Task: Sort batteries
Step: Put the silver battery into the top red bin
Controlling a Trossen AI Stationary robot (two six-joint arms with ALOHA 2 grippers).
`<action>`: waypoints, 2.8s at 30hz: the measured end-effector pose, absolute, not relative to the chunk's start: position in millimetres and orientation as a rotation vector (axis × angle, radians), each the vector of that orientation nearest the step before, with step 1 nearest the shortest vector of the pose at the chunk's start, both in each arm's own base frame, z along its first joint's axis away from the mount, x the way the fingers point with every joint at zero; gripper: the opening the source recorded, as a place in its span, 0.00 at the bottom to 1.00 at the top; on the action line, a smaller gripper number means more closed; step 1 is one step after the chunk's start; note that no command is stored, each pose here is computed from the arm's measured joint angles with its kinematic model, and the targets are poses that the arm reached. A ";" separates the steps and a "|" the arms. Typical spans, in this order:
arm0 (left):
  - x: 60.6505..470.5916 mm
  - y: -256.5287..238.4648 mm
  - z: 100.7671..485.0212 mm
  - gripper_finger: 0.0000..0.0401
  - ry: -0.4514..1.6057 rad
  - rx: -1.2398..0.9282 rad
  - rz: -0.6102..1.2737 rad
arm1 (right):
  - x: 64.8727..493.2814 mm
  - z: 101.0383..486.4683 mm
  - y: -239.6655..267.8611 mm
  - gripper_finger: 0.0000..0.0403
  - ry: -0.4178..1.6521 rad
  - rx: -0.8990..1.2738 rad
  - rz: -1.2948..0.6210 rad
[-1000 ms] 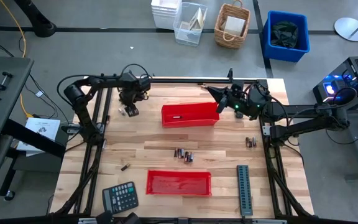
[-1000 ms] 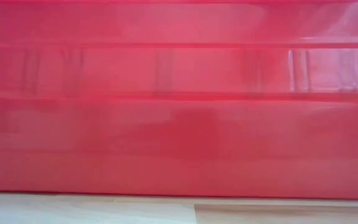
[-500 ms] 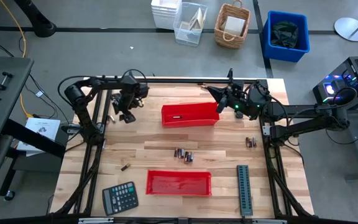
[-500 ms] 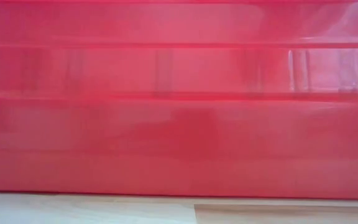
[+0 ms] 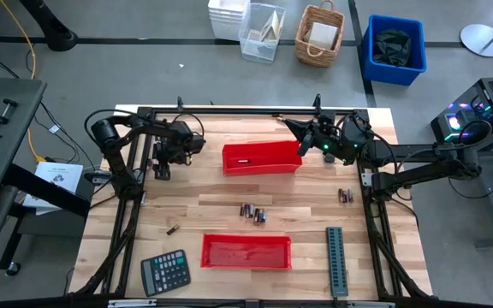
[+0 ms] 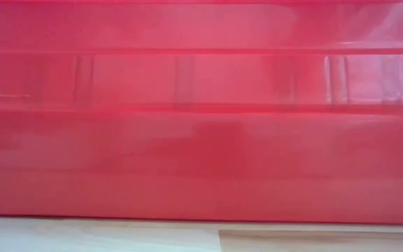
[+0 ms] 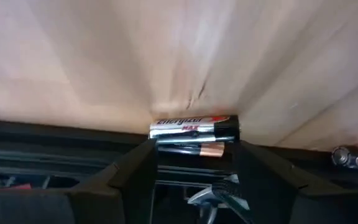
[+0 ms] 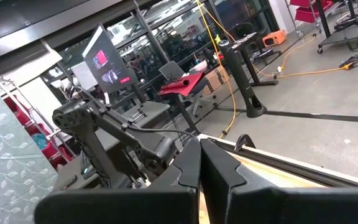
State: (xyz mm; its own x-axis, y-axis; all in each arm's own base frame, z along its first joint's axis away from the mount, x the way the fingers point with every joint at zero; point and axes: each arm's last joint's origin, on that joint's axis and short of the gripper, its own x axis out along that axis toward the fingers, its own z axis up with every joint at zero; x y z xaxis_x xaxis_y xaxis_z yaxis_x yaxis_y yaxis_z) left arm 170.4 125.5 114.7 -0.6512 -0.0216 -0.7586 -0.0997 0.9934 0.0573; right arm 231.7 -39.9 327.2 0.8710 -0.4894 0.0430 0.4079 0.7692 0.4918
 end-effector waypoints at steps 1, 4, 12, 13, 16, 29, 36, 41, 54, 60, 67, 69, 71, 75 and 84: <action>169.9 125.3 113.0 0.50 2.273 -0.070 0.102 | 231.7 327.2 -39.9 0.00 -0.173 0.492 -0.489; 167.7 124.6 109.0 0.50 2.274 0.001 0.051 | 231.7 327.3 -39.8 0.00 -0.173 0.494 -0.487; 156.8 118.0 97.1 0.50 2.290 0.106 -0.093 | 231.7 327.3 -39.8 0.00 -0.180 0.518 -0.485; 156.9 117.9 96.6 0.50 2.285 0.107 -0.092 | 231.8 327.3 -39.7 0.00 -0.180 0.518 -0.485; 160.1 118.1 96.8 0.50 2.274 0.131 -0.073 | 231.7 327.4 -39.4 0.00 -0.180 0.518 -0.483; 178.3 140.3 118.5 0.40 2.175 -0.170 0.228 | 231.8 327.3 -39.4 0.00 -0.179 0.517 -0.482; 191.8 161.3 154.1 0.40 2.090 -0.269 0.383 | 231.9 327.3 -39.4 0.00 -0.178 0.514 -0.482; 191.0 188.8 182.9 0.40 1.746 -0.381 0.700 | 231.9 327.5 -39.4 0.00 -0.180 0.515 -0.481; 192.0 212.4 173.1 0.40 1.491 -0.606 0.725 | 231.7 328.1 -39.9 0.00 -0.186 0.512 -0.482; 199.0 213.2 160.1 0.40 1.544 -0.550 0.756 | 231.6 328.1 -40.1 0.00 -0.188 0.513 -0.489; 198.2 214.5 159.0 0.40 1.571 -0.500 0.775 | 231.6 328.1 -40.2 0.00 -0.189 0.515 -0.491; 198.5 214.4 156.8 0.40 1.580 -0.509 0.759 | 231.6 328.1 -40.2 0.00 -0.189 0.515 -0.491; 199.1 213.7 155.1 0.40 1.583 -0.524 0.750 | 231.6 328.1 -40.2 0.00 -0.189 0.515 -0.491; 200.2 214.5 148.9 0.40 1.601 -0.532 0.744 | 231.6 328.1 -40.2 0.00 -0.189 0.515 -0.491; 201.3 215.5 137.3 0.40 1.645 -0.556 0.730 | 231.6 328.4 -40.2 0.00 -0.193 0.515 -0.490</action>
State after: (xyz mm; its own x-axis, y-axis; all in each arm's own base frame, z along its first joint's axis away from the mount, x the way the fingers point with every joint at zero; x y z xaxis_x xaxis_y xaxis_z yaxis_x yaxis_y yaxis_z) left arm 201.3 215.5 137.3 -0.1938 0.0317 -0.9805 -0.7056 0.6899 0.1618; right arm 231.6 -40.2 328.4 0.8673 -0.4946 0.0551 0.3999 0.7586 0.5144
